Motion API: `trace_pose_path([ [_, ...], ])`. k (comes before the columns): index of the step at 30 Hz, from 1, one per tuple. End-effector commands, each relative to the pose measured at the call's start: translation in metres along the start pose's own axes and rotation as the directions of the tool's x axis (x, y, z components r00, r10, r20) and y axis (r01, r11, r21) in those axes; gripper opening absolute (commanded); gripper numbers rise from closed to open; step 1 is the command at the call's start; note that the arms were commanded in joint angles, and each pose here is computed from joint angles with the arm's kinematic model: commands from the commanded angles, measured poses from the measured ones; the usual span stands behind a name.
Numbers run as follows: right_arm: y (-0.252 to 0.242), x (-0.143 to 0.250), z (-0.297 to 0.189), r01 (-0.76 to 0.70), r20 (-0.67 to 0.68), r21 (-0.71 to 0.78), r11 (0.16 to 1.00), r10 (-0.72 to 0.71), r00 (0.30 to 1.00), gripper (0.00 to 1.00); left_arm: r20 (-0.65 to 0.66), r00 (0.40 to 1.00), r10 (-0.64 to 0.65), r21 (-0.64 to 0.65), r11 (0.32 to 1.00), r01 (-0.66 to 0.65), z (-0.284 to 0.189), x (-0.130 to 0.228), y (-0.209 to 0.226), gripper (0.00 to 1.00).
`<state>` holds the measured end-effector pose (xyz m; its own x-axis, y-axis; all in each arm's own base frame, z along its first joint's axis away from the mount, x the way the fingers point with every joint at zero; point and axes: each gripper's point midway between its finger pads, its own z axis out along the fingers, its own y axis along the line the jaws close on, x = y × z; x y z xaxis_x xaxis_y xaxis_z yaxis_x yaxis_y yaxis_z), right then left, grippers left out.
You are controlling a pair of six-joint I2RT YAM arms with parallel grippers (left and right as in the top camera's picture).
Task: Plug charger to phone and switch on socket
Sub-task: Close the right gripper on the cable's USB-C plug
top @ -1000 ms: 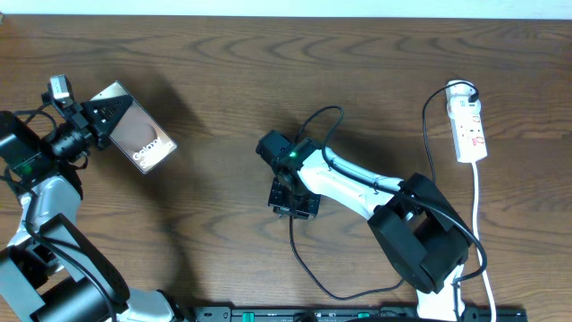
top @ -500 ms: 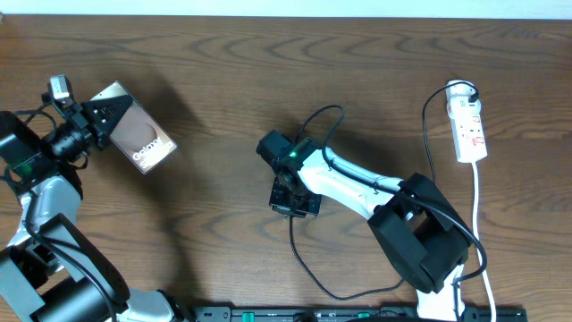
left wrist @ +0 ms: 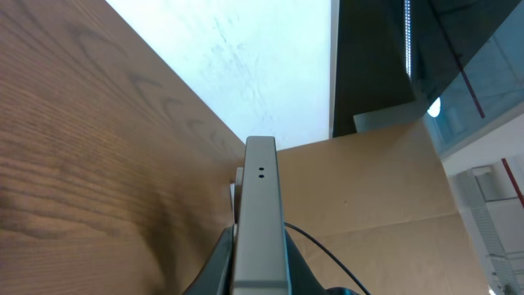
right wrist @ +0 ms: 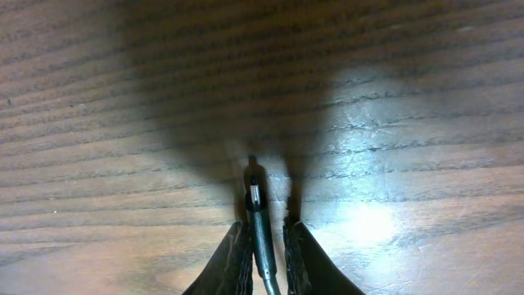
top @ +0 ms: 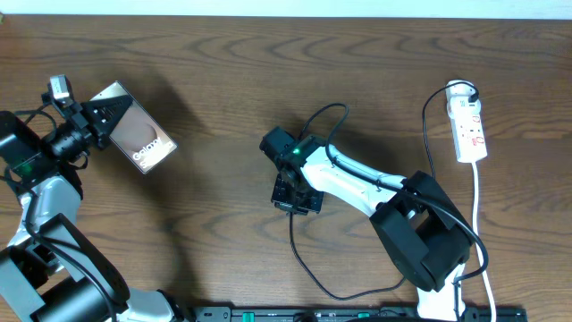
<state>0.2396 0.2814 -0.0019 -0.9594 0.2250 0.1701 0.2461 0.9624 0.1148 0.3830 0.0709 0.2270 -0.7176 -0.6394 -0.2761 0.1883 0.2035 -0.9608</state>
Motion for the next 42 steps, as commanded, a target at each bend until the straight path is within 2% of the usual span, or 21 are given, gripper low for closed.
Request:
trace_pose_path([
  [1,-0.014,-0.006,0.009,-0.006,0.026,0.053,0.999,0.005,1.0,0.14,-0.027,0.999,0.03,0.019,0.999,-0.03,-0.001,0.004,-0.008,0.07],
  [20,-0.01,0.006,0.011,0.02,0.009,0.06,0.998,-0.021,1.0,0.13,-0.027,0.999,0.03,0.019,0.999,-0.03,-0.001,0.004,-0.008,0.07],
  [28,-0.011,0.006,0.011,0.02,0.007,0.062,0.998,-0.021,1.0,0.01,-0.028,0.999,0.03,0.02,0.999,-0.03,-0.001,0.004,-0.008,0.07],
  [42,-0.027,0.024,0.013,0.029,-0.04,0.138,0.99,-0.024,0.999,0.01,-0.028,0.999,0.03,0.02,0.999,-0.03,-0.001,0.004,-0.008,0.07],
])
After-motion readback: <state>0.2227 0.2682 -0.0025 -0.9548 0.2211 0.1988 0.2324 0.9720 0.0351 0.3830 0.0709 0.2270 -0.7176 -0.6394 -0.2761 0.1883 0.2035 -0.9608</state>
